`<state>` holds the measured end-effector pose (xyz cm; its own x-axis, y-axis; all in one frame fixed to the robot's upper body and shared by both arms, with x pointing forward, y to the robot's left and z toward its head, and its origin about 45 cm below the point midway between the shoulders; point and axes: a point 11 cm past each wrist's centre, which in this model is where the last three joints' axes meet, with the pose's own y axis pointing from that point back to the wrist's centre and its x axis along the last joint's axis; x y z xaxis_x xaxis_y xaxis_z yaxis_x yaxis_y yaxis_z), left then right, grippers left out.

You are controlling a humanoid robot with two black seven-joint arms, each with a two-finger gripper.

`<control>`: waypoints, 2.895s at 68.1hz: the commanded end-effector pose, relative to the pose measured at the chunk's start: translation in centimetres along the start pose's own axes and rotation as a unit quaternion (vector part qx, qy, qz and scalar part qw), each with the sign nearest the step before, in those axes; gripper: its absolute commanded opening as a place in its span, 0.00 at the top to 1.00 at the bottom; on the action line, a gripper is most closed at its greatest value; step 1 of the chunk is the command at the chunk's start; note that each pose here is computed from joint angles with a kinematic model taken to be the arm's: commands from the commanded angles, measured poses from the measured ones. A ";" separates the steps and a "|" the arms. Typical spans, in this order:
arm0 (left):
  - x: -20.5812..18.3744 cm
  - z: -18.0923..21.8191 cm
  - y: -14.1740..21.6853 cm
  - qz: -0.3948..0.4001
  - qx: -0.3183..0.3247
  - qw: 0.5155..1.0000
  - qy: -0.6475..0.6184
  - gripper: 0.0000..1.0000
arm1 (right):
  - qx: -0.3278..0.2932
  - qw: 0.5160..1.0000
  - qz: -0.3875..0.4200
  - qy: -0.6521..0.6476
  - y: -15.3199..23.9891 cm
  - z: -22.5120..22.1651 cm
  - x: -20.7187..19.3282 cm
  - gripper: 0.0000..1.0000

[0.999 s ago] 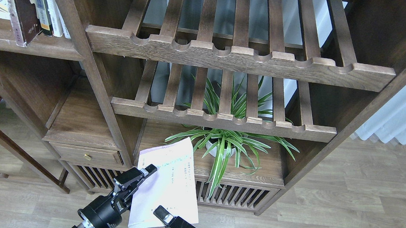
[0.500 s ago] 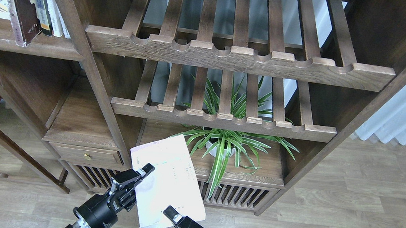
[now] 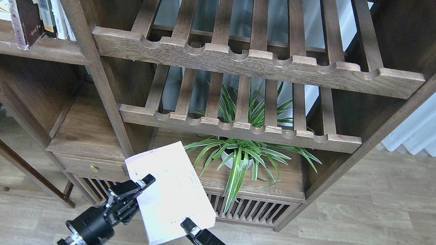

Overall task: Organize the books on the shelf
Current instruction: 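Carry the white book with the left gripper toward the far-side shelf section, then place the white book onto the far-side shelf with the left gripper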

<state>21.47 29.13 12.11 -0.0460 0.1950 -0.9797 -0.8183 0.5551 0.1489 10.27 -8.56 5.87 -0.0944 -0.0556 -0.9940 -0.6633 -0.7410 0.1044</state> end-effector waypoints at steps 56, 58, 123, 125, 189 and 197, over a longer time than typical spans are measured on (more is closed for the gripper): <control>-11.0 11.4 5.5 -0.038 -0.075 0.977 -0.194 0.92 | 0.005 1.000 0.022 -0.001 0.7 -0.2 1.3 0.00; -11.4 11.8 5.6 -0.041 -0.081 0.976 -0.199 0.92 | 0.005 1.000 0.023 -0.001 0.7 -0.2 1.4 0.00; -16.0 14.7 4.5 -0.077 -0.094 0.959 -0.256 0.91 | 0.006 1.000 0.026 -0.003 0.8 -0.2 1.6 0.00; -16.5 14.7 4.5 -0.084 -0.097 0.958 -0.258 0.91 | 0.006 1.000 0.026 -0.003 0.8 -0.2 1.5 0.00; -28.1 20.4 6.4 -0.227 -0.238 0.890 -0.317 0.92 | 0.008 1.000 0.028 -0.003 0.9 -0.3 1.7 0.00; -27.9 21.1 6.7 -0.218 -0.242 0.889 -0.321 0.92 | 0.009 1.000 0.028 -0.003 0.9 -0.3 1.7 0.00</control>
<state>29.29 43.76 43.15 0.5566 0.5373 -0.6337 -0.8294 0.3156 -0.4609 9.71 -9.54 4.28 -0.1368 -0.0928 -0.9862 -0.6689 -0.7257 0.1611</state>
